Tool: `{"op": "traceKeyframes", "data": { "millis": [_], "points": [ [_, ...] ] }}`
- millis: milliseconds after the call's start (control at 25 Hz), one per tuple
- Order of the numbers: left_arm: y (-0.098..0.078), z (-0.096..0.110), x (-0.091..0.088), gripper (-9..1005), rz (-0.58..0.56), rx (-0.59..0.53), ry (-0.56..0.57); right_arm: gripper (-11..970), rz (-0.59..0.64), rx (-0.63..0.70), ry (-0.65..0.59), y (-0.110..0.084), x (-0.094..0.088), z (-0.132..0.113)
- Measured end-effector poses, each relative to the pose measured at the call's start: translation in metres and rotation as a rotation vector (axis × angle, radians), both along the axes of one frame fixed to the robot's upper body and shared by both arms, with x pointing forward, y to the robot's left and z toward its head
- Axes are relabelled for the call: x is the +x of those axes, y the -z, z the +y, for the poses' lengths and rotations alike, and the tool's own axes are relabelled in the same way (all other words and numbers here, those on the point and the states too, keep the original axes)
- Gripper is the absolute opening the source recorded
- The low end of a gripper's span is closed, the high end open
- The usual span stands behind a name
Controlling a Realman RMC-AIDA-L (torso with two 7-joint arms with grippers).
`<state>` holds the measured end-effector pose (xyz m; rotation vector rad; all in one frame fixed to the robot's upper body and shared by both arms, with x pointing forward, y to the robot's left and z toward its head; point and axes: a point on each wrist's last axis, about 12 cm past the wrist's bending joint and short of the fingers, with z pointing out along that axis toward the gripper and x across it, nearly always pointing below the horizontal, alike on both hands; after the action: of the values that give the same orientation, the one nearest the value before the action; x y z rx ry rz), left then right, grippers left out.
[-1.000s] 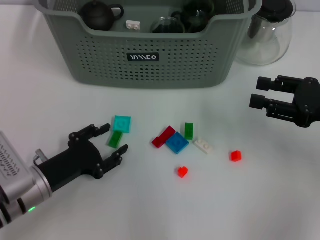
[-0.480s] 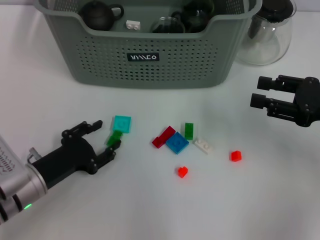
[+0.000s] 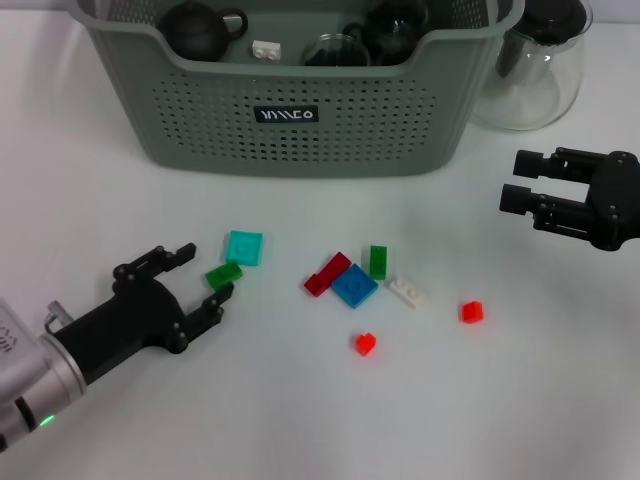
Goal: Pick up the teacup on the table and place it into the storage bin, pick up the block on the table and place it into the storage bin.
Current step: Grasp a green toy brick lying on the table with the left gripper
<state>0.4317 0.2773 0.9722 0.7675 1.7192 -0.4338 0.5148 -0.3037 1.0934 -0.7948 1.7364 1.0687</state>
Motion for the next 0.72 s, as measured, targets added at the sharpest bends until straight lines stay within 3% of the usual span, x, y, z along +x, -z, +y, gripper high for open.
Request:
{"op": "traceKeyframes", "data": {
  "millis": [240, 560, 720],
  "points": [
    [0.0005, -0.0051, 0.0026, 641, 0.007, -0.002, 0.018, 613, 0.003, 0.002, -0.001, 0.0001, -0.0005, -0.0001],
    [0.0016, -0.0068, 0.0055, 494, 0.040, -0.021, 0.006, 613, 0.005, 0.003, 0.001, 0.0007, -0.0013, -0.0004],
    [0.0022, -0.0076, 0.0058, 495, 0.046, -0.017, 0.012, 613, 0.006, 0.002, 0.000, 0.0009, -0.0015, 0.0000]
  ]
}}
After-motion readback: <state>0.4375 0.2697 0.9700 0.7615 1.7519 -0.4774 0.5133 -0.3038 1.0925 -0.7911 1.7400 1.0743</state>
